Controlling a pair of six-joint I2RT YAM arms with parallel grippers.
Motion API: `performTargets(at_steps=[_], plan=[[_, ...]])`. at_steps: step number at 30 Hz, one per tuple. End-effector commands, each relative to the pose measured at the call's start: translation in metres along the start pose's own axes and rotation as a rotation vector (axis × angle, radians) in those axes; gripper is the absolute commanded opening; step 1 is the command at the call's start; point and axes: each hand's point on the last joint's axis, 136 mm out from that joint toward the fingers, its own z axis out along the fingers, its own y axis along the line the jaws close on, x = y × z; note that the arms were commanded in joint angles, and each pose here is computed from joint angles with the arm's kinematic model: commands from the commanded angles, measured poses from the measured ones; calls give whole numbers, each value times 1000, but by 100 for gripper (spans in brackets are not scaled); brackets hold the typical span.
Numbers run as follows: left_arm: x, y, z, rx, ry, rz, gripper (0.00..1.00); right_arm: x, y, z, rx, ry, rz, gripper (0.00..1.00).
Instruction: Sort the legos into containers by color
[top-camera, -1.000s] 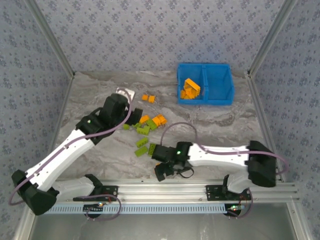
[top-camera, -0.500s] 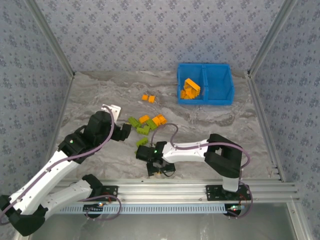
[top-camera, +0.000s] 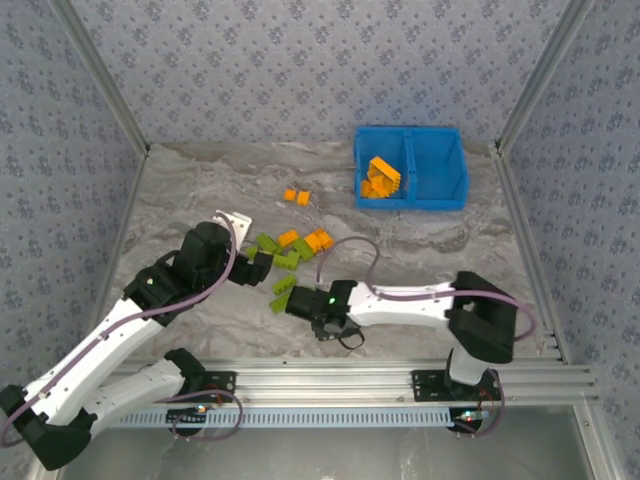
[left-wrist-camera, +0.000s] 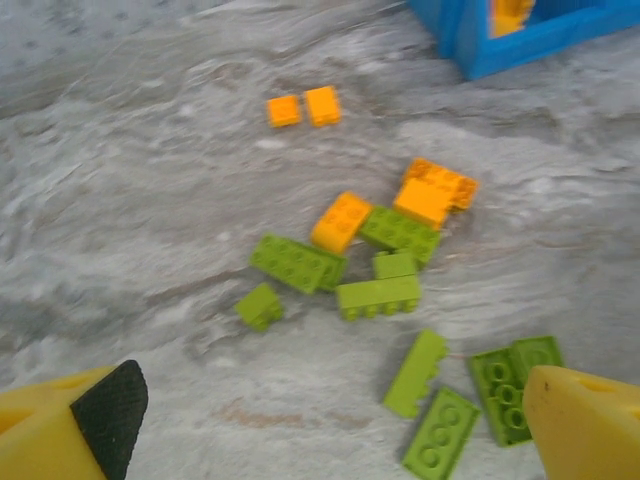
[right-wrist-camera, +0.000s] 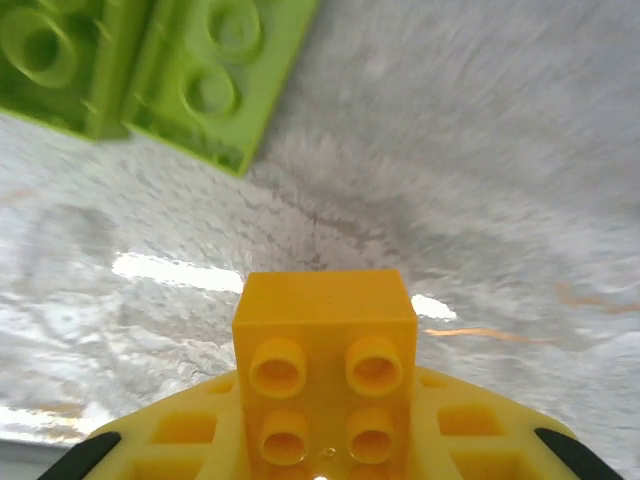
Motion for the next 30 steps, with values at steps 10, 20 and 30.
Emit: performTargets(at_steps=[10,20,30], plan=[[-33,-46,-12,273,-155,-46,99,-206,-146,-97,20,-447,113,27],[-20,-35,5,188,-64,-143,99,-361,-204,-27,2,-430,179,28],[-4,-19,25,63,27,-231,99,-392,-212,17,24,-331,169,57]])
